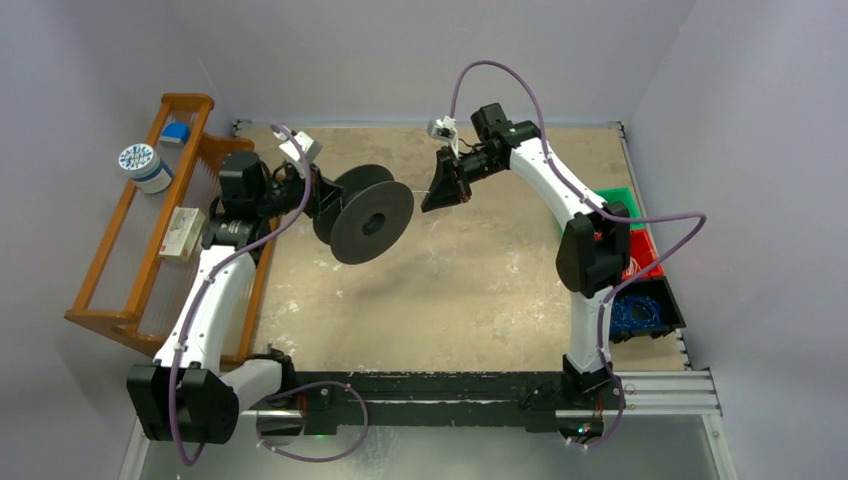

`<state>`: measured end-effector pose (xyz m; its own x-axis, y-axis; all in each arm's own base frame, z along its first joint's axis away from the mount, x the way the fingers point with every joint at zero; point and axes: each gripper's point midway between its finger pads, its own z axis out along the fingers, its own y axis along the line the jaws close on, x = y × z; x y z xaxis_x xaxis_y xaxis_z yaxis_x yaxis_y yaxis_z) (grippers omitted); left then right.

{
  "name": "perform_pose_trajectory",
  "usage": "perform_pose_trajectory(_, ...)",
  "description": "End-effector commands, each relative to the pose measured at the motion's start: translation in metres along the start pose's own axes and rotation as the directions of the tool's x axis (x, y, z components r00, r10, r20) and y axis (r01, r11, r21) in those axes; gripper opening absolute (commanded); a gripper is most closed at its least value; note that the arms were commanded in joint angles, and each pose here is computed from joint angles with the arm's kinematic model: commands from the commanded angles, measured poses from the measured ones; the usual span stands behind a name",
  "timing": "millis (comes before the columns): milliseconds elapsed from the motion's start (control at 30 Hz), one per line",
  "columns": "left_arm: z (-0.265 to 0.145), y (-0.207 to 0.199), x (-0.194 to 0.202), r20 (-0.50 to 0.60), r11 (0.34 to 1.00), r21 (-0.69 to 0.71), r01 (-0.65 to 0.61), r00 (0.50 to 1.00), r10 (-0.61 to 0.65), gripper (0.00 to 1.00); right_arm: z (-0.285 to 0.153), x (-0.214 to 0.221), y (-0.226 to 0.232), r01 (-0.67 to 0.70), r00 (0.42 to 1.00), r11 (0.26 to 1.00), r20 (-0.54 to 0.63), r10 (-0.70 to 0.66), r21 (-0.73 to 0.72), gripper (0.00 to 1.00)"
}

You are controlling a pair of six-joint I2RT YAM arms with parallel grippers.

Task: Wrap the cables
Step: Wrap the cable around the cable reel.

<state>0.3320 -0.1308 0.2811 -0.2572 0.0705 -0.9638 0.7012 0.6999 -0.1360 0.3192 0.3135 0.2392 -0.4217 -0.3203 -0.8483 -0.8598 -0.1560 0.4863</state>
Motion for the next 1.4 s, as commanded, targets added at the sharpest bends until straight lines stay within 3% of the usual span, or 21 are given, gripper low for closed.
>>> perform_pose_trajectory(0,-0.005,0.017,-0.024,0.073,0.991,-0.107,-0.074,0.994,0.082,0.00,-0.005,-0.019,0.035,0.049,0.996,0.992,0.085,-0.039,-0.114,0.07)
perform_pose_trajectory(300,-0.004,0.025,-0.026,0.088,0.985,-0.167,-0.048,0.994,0.063,0.00,-0.004,-0.021,0.044,0.063,0.990,0.984,0.134,-0.040,-0.168,0.10)
perform_pose_trajectory(600,0.013,0.027,-0.014,0.026,0.977,-0.206,-0.047,0.998,0.054,0.00,-0.005,-0.034,0.045,0.065,0.986,0.978,0.165,-0.032,-0.199,0.15)
perform_pose_trajectory(867,0.020,0.041,-0.012,0.017,0.950,-0.308,-0.049,0.998,0.057,0.00,-0.006,-0.036,0.052,0.091,0.984,0.976,0.171,-0.057,-0.196,0.12)
perform_pose_trajectory(1033,0.029,0.018,-0.005,0.003,0.979,-0.191,-0.068,0.998,0.070,0.00,-0.004,-0.033,0.044,0.073,0.986,0.978,0.165,-0.040,-0.198,0.00)
perform_pose_trajectory(1200,0.032,-0.009,0.004,-0.001,0.994,-0.046,-0.097,0.995,0.097,0.00,-0.003,-0.027,0.033,0.056,0.991,0.986,0.128,-0.035,-0.160,0.00)
perform_pose_trajectory(1367,0.038,-0.013,0.018,-0.040,0.988,-0.051,-0.143,0.989,0.142,0.00,-0.004,-0.028,0.029,0.049,0.993,0.989,0.113,-0.033,-0.137,0.00)
